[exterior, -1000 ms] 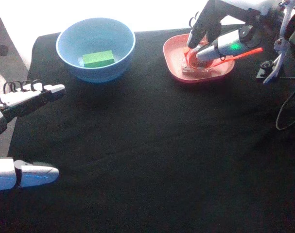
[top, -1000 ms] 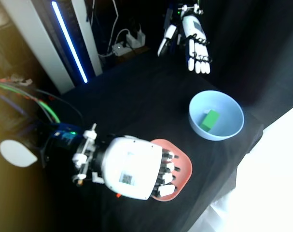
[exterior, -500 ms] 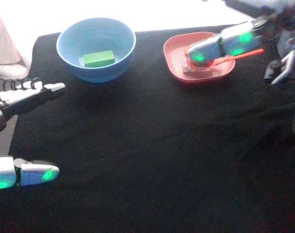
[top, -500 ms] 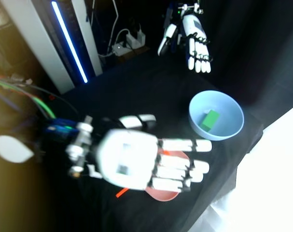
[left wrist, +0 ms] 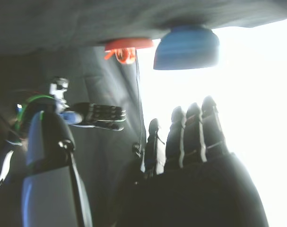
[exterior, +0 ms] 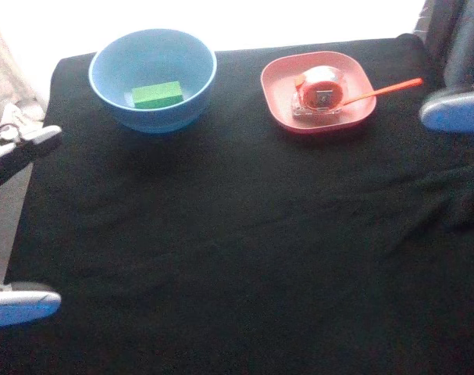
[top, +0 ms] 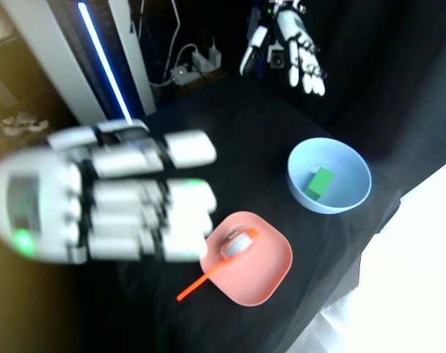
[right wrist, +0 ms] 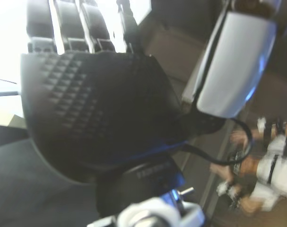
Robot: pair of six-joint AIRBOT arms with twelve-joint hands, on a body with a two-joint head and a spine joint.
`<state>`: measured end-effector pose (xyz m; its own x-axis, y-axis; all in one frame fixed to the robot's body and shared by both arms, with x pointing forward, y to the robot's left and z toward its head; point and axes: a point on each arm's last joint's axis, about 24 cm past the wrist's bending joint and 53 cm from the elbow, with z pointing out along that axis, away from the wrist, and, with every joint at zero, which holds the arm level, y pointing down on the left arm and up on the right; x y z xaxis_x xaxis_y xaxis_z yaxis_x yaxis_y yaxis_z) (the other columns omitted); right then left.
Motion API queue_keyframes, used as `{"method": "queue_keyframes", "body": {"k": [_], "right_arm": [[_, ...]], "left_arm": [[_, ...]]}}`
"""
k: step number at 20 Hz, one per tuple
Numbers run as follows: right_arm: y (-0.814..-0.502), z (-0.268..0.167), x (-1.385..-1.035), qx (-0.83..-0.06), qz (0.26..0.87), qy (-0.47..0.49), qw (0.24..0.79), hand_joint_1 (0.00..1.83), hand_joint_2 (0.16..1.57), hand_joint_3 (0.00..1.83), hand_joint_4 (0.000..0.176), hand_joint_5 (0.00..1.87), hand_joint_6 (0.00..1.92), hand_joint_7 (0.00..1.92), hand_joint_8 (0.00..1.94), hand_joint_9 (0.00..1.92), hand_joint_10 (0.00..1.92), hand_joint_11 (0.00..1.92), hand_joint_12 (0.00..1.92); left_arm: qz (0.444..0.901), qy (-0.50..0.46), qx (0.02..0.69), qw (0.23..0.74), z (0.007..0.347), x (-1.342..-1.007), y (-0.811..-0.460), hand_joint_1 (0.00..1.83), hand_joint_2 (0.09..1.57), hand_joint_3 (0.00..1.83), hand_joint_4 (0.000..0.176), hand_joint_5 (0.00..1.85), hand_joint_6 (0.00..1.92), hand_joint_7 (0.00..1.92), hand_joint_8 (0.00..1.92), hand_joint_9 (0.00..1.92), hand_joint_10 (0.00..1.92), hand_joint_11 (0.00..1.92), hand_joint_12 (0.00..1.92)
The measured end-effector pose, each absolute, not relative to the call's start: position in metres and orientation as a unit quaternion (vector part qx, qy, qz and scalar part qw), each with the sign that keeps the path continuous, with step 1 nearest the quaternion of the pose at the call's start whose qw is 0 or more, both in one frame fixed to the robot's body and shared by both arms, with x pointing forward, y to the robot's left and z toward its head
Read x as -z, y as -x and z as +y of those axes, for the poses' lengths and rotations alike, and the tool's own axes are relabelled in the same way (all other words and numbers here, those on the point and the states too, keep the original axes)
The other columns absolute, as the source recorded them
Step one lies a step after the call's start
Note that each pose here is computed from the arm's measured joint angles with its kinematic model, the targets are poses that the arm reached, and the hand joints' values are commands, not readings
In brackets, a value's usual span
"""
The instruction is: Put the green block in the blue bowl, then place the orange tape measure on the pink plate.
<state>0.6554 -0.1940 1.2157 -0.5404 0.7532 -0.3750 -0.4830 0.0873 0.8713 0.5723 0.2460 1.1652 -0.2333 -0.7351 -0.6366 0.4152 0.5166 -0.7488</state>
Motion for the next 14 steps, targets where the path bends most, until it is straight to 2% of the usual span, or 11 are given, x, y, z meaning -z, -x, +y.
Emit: {"method": "queue_keyframes", "body": {"k": [1,2,3,6,7,8,9,10,12,13,14], "right_arm": [[-0.65,-0.2,-1.214,-0.669,0.563,-0.131,0.467,0.85,0.79,0.0,0.176,0.0,0.0,0.0,0.0,0.0,0.0,0.0,0.0],[-0.645,-0.205,-1.213,-0.672,0.556,-0.141,0.468,0.78,0.72,0.0,0.176,0.0,0.0,0.0,0.0,0.0,0.0,0.0,0.0],[-0.637,-0.213,-1.209,-0.673,0.55,-0.152,0.47,0.74,0.72,0.0,0.176,0.0,0.0,0.0,0.0,0.0,0.0,0.0,0.0],[-0.618,-0.231,-1.185,-0.668,0.548,-0.195,0.464,0.75,0.76,0.01,0.176,0.0,0.0,0.0,0.0,0.0,0.0,0.0,0.0],[-0.615,-0.234,-1.18,-0.664,0.551,-0.204,0.463,0.74,0.77,0.01,0.176,0.0,0.0,0.0,0.0,0.0,0.0,0.0,0.0],[-0.615,-0.236,-1.179,-0.664,0.547,-0.209,0.465,0.72,0.76,0.01,0.176,0.0,0.0,0.0,0.0,0.0,0.0,0.0,0.0],[-0.616,-0.24,-1.183,-0.669,0.534,-0.214,0.471,0.69,0.88,0.02,0.133,0.0,0.0,0.0,0.0,0.0,0.0,0.02,0.01],[-0.616,-0.241,-1.186,-0.672,0.527,-0.213,0.474,0.75,0.94,0.03,0.167,0.0,0.0,0.0,0.0,0.0,0.0,0.0,0.0],[-0.614,-0.239,-1.186,-0.677,0.523,-0.209,0.474,0.76,1.01,0.02,0.174,0.0,0.0,0.0,0.0,0.0,0.0,0.0,0.0],[-0.613,-0.239,-1.188,-0.681,0.519,-0.206,0.474,0.71,1.04,0.02,0.176,0.0,0.0,0.0,0.0,0.0,0.0,0.0,0.0],[-0.611,-0.239,-1.192,-0.685,0.514,-0.201,0.476,0.67,1.08,0.03,0.176,0.0,0.0,0.0,0.0,0.0,0.0,0.0,0.0]], "left_arm": [[0.622,0.137,0.47,0.611,0.251,-1.165,-0.571,0.72,0.83,0.0,0.176,0.0,0.0,0.0,0.0,0.0,0.0,0.0,0.0],[0.62,0.139,0.469,0.614,0.254,-1.166,-0.57,0.69,0.84,0.0,0.157,0.0,0.0,0.0,0.0,0.0,0.0,0.01,0.0],[0.613,0.139,0.471,0.619,0.256,-1.17,-0.569,0.65,0.83,0.0,0.172,0.0,0.0,0.0,0.0,0.0,0.0,0.04,0.02],[0.606,0.137,0.476,0.622,0.253,-1.173,-0.566,0.48,0.92,0.01,0.168,0.0,0.0,0.0,0.0,0.01,0.0,0.11,0.06],[0.605,0.141,0.476,0.623,0.254,-1.172,-0.566,0.43,0.92,0.0,0.174,0.0,0.0,0.0,0.0,0.03,0.01,0.13,0.07],[0.605,0.144,0.474,0.623,0.255,-1.171,-0.566,0.45,0.94,0.01,0.175,0.0,0.0,0.01,0.0,0.01,0.0,0.09,0.06],[0.605,0.145,0.474,0.623,0.255,-1.171,-0.566,0.31,1.03,0.02,0.113,0.0,0.0,0.05,0.0,0.09,0.01,0.12,0.09],[0.605,0.143,0.475,0.623,0.254,-1.172,-0.566,0.33,0.99,0.0,0.163,0.02,0.01,0.05,0.0,0.08,0.0,0.09,0.08],[0.595,0.143,0.478,0.63,0.251,-1.178,-0.571,0.33,1.0,0.0,0.169,0.02,0.01,0.02,0.0,0.06,0.0,0.05,0.06],[0.576,0.138,0.488,0.641,0.248,-1.188,-0.577,0.31,1.04,0.02,0.136,0.0,0.0,0.0,0.0,0.05,0.0,0.05,0.06],[0.563,0.131,0.495,0.648,0.245,-1.197,-0.581,0.27,1.06,0.02,0.12,0.0,0.0,0.0,0.0,0.06,0.0,0.06,0.07]]}}
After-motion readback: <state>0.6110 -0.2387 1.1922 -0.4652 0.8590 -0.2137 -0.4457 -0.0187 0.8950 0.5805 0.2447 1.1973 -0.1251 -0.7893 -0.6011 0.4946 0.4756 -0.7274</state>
